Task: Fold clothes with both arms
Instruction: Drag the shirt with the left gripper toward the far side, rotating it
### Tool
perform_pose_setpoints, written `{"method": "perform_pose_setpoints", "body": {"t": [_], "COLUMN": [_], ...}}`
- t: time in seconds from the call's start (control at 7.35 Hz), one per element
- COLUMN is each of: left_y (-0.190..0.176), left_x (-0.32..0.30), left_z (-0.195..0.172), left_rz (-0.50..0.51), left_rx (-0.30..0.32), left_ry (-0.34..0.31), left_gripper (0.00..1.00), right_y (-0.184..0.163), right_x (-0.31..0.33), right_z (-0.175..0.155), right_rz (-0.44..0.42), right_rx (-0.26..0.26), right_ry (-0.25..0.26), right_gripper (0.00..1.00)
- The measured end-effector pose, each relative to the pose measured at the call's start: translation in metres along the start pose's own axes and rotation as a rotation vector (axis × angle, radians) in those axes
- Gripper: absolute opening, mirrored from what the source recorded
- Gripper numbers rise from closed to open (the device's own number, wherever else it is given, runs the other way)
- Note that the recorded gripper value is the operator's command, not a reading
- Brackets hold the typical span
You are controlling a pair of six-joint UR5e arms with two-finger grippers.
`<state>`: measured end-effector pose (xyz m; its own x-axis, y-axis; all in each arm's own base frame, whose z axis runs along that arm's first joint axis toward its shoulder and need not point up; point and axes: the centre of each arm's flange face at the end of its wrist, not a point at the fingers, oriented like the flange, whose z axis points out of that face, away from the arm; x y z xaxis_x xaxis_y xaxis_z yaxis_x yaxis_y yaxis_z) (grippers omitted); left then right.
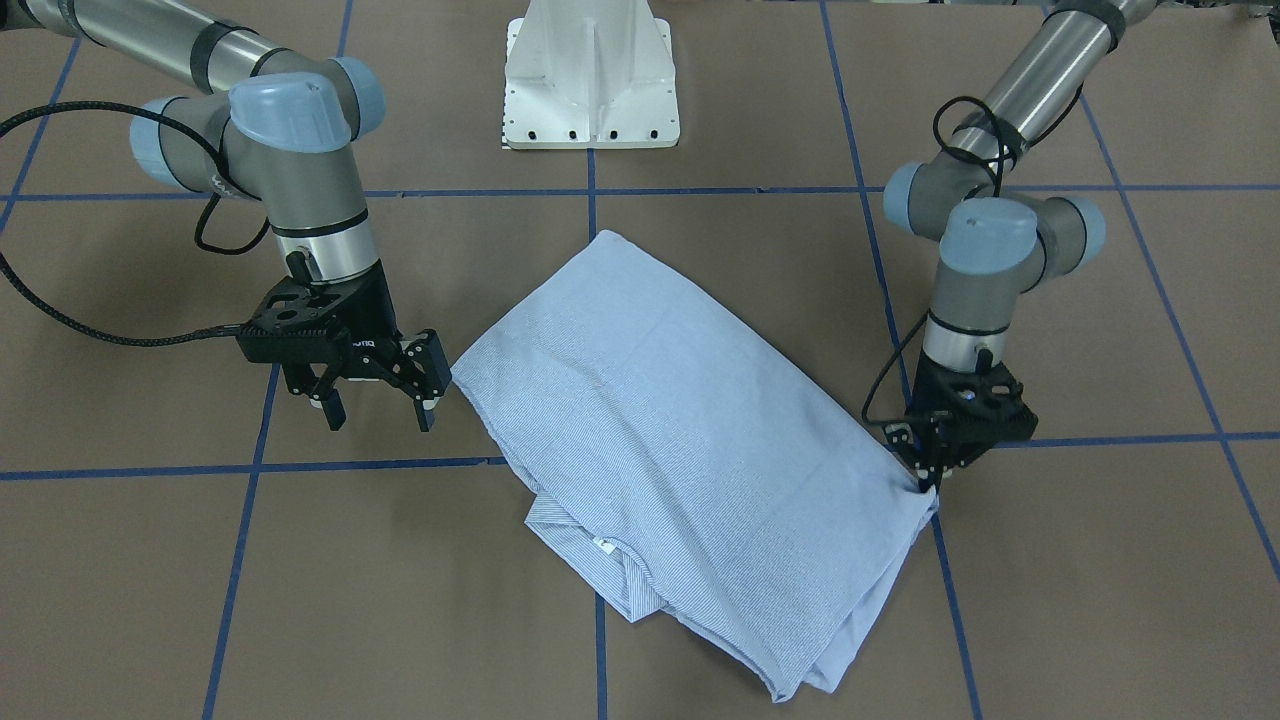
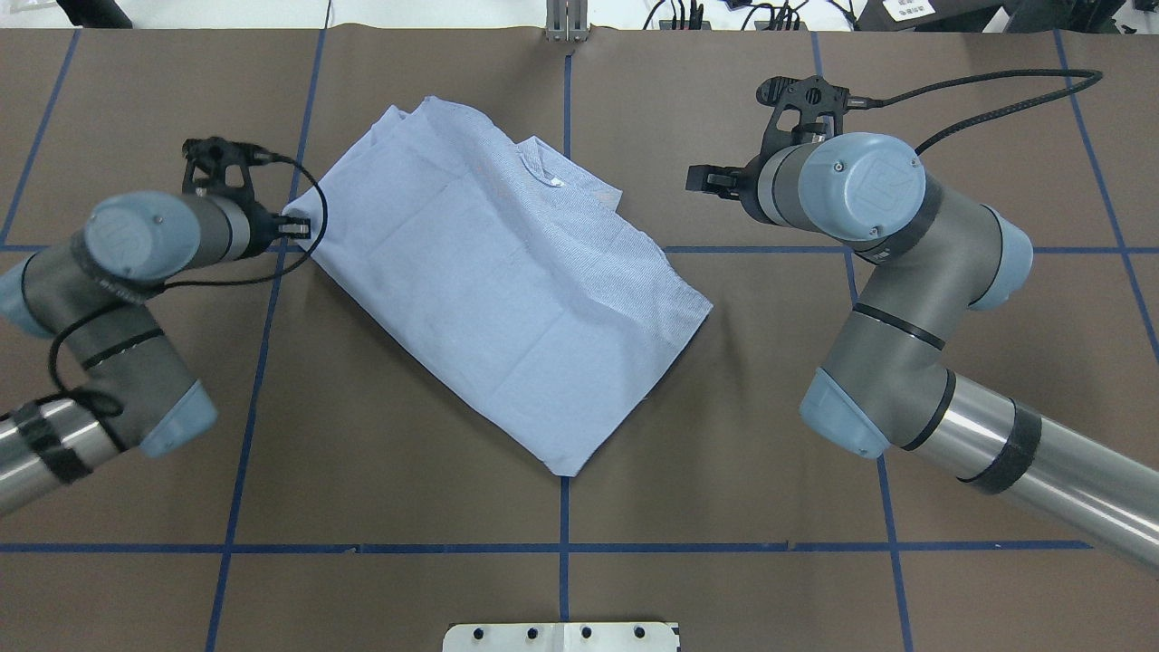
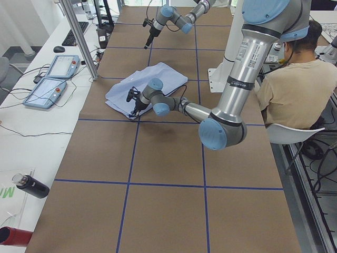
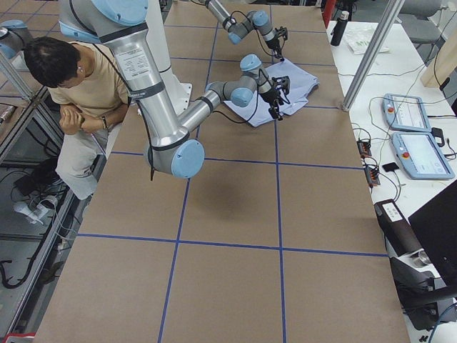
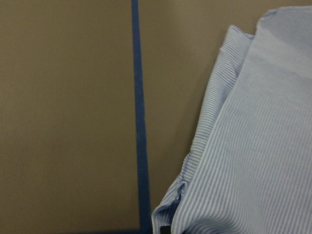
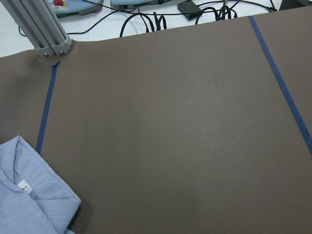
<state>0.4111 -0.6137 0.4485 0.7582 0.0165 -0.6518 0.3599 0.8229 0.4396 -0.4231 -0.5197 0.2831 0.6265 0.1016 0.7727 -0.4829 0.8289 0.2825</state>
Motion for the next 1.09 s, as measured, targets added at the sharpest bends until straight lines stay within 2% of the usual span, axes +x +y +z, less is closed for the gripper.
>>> {"method": "perform_pose_setpoints", "body": {"t": [0.27,0.41,0.54,0.82,1.09], "left_y": [-0.066,-0.083,-0.097,-0.13,-0.124], "left_x": [0.04,0.056,0.06,0.042,0.022], "left_z": [0.049,0.058,0.059,0.034,0.002], "left_rz": [-0.013,-0.006,0.011,0.068,0.089], "left_rx": [0.037,0.043,0.054,0.086,0.092], "left_ry": [-0.004,-0.002,0.005,0.052,0.12], "left_gripper": [0.0,0.74,1.0,1.0,1.0], "right_y": [0.002,0.002,0.003,0.015,0.05], "right_x": [-0.002,-0.003,-0.006,-0.037,-0.088], "right_z": [-0.001,-0.002,-0.003,-0.006,0.002], "right_rz": [-0.001,-0.001,0.003,0.073,0.216], "right_rx": [-0.001,-0.001,-0.002,-0.016,-0.052], "right_ry": [-0.004,-0.006,-0.01,-0.044,-0.061], "right_gripper": [1.0,1.0,1.0,0.97,0.93]}}
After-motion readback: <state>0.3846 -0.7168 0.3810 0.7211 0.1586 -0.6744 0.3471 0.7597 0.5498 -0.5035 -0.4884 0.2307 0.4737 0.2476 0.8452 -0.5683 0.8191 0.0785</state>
